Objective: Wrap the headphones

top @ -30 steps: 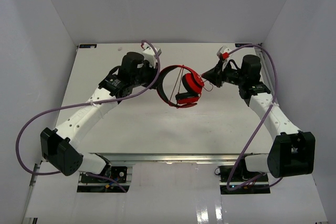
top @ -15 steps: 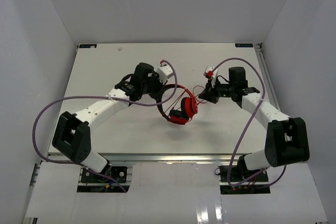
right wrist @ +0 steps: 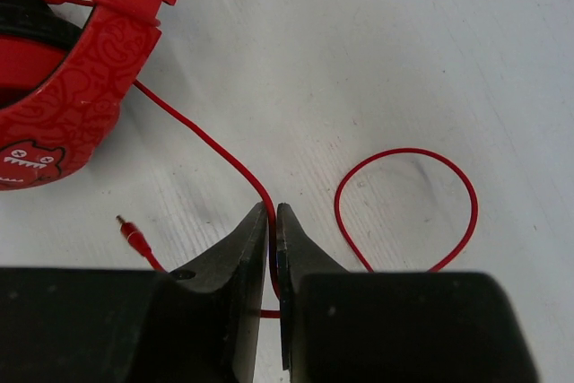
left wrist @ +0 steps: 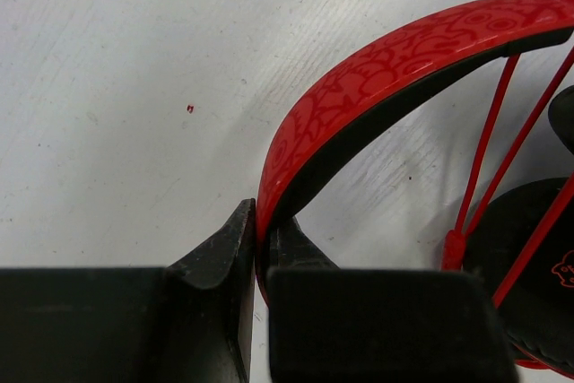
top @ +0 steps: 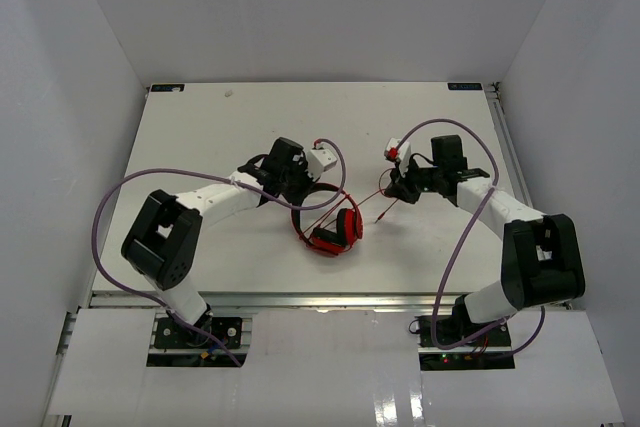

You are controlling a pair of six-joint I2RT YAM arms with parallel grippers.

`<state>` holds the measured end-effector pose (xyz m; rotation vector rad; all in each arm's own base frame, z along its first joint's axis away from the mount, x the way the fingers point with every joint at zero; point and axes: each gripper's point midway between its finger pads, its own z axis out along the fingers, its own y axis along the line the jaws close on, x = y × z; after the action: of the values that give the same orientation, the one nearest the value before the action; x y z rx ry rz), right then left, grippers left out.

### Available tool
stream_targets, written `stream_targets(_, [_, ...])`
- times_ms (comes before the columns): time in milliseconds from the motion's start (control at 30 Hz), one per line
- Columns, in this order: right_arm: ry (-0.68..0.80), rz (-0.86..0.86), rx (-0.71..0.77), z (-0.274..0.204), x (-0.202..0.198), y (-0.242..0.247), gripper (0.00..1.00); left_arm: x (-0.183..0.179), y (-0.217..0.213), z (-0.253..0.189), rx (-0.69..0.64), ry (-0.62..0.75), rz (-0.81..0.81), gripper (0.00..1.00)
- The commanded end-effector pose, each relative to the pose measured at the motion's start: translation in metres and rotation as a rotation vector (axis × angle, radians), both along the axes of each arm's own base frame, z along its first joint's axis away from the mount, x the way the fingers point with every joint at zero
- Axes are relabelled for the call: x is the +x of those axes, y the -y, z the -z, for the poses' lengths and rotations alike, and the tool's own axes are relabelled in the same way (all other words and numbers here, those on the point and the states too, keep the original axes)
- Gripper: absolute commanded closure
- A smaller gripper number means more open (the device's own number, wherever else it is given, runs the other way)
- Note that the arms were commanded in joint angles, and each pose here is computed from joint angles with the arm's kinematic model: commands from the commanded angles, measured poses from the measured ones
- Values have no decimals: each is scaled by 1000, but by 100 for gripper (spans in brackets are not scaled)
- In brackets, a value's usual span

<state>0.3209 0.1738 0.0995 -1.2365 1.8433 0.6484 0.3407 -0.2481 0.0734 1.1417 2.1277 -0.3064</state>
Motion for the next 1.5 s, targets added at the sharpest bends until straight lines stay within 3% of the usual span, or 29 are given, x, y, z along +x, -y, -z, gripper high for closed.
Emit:
stream_targets(0, [46, 24, -62, 10, 10, 12, 85, 3, -9, 5, 48, 9, -18, 100])
stream_targets(267, [70, 105, -149, 18, 26, 28, 78, 2, -6, 11, 66, -7, -11, 100])
stream_targets(533, [87, 154, -212, 19, 40, 39, 52, 3, -7, 12, 73, -11, -28, 100])
stream_targets(767, [108, 205, -206, 5, 43, 54, 38, 2, -5, 13, 61, -24, -41, 100])
stream_targets(1000, [-21, 166, -182, 16, 28, 56, 35, 0, -3, 13, 43, -40, -51, 100])
stream_targets(1233, [-160, -44, -140, 42, -7, 33, 27, 0, -1, 7, 27, -34, -54, 100])
stream_targets(1467, [-147, -7, -203, 51, 16, 30, 26, -1, -2, 4, 20, -28, -55, 100])
